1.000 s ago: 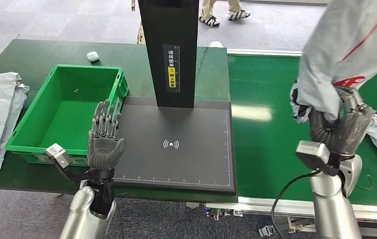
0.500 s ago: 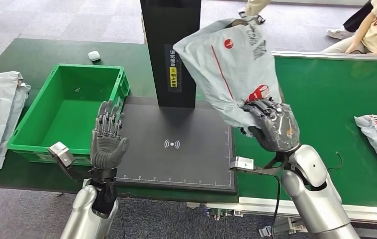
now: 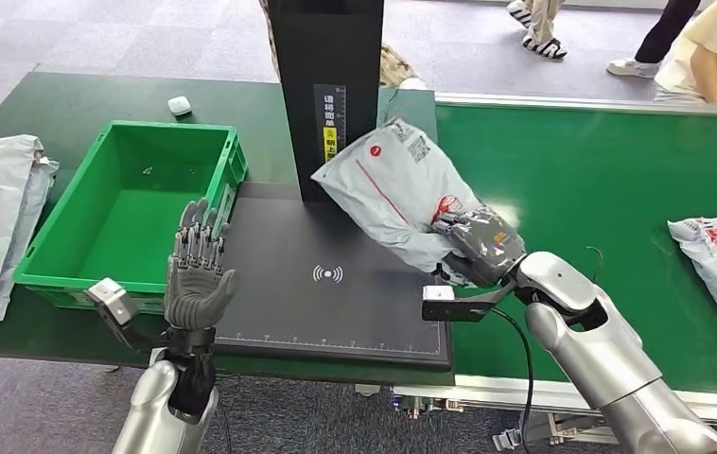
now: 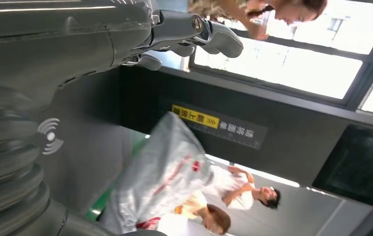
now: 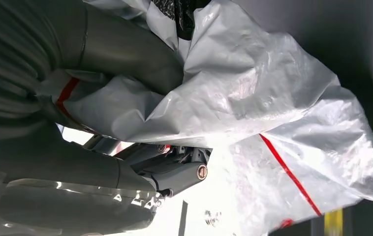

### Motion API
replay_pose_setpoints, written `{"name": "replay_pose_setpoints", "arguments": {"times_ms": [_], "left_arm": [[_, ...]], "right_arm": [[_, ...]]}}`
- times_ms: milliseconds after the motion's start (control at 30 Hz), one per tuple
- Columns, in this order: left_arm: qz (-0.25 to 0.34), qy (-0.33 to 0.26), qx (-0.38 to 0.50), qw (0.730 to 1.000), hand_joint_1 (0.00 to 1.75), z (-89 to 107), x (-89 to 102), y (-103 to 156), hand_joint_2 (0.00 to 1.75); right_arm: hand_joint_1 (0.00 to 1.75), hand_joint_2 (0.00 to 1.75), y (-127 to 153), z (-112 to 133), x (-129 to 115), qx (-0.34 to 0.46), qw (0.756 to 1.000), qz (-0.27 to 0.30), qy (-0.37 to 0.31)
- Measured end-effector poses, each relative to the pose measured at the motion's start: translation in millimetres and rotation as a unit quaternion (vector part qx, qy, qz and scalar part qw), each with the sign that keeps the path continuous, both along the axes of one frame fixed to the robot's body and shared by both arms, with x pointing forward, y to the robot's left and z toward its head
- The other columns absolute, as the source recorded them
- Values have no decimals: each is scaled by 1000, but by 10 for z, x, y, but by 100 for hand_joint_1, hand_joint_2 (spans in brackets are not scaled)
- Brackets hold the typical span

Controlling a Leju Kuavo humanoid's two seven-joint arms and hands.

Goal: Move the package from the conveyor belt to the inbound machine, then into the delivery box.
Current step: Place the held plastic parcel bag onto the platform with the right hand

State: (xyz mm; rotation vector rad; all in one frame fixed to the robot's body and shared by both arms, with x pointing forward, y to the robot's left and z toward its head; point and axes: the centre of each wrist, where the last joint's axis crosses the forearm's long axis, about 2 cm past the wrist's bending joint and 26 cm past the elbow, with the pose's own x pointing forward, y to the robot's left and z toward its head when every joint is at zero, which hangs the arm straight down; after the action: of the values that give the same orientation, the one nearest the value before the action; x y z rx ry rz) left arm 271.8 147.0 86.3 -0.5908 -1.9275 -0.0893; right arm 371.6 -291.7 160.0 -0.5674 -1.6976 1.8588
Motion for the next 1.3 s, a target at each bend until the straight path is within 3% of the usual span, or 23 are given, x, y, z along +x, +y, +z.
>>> {"name": "replay_pose_setpoints", "arguments": {"times_ms": [267, 533, 767, 967, 1033, 1167, 1300], "left_arm": [[15, 3, 16, 1000, 0, 22, -76, 113, 175], [14, 0, 22, 1000, 0, 36, -79, 128, 175], [16, -1, 20, 1000, 0, 46, -76, 107, 175], [18, 0, 15, 1000, 0, 62, -62, 97, 175], [18, 2, 14, 1000, 0, 64, -59, 99, 175], [10, 6, 13, 1000, 0, 61, -61, 103, 175], [5, 6, 12, 1000, 0, 58, -63, 110, 175]], "right_arm": [[175, 175, 29, -180, -6, -79, 991, 12, 108], [175, 175, 175, -361, -130, -89, 970, 86, 211], [175, 175, 448, -363, -156, -105, 964, 146, 194], [175, 175, 773, -334, -298, -116, 967, 217, 73], [164, 175, 864, -293, -314, -122, 966, 224, 42], [7, 175, 936, -224, -292, -115, 967, 227, -12], [0, 175, 876, -217, -224, -93, 970, 216, -67]]}}
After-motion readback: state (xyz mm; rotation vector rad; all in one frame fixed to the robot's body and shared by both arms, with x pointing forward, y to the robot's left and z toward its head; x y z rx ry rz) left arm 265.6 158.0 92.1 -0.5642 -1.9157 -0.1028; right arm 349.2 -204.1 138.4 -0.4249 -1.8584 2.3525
